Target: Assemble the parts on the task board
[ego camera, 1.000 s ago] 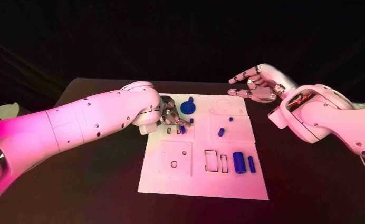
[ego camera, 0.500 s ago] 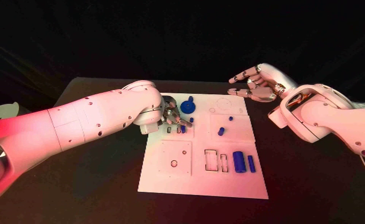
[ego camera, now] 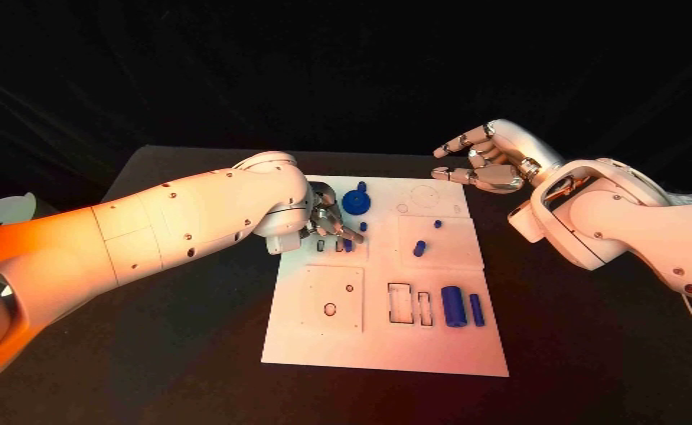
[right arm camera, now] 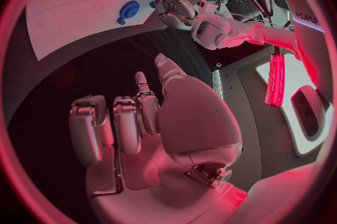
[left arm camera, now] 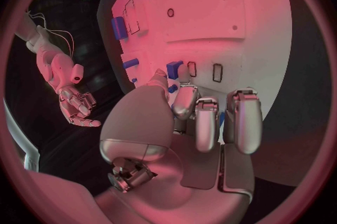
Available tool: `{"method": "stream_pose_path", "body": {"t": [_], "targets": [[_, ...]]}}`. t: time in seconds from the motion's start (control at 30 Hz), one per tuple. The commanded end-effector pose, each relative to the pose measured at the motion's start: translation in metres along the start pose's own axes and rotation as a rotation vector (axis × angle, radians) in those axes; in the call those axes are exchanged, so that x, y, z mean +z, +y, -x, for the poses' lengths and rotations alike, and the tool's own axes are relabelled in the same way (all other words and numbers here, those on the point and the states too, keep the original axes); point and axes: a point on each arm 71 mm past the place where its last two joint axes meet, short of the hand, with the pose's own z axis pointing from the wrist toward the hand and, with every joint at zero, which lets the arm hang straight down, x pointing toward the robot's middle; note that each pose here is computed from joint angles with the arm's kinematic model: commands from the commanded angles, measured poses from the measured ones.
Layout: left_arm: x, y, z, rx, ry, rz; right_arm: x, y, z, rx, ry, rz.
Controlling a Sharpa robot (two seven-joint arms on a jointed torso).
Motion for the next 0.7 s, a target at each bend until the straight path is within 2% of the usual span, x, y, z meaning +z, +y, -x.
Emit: {"method": "stream_pose_path", "body": {"t": [0.03, 0.7], "targets": [[-0.0001, -0.0020, -0.0011, 0.020, 0.016, -0.002, 0.0002, 0.0005, -0.0015, -0.006, 0.013, 0.005], [-0.0004, -0.0037, -0.0009, 0.002, 0.001, -0.012, 0.0012, -0.0006, -0.0032, 0.001, 0.017, 0.003]]}}
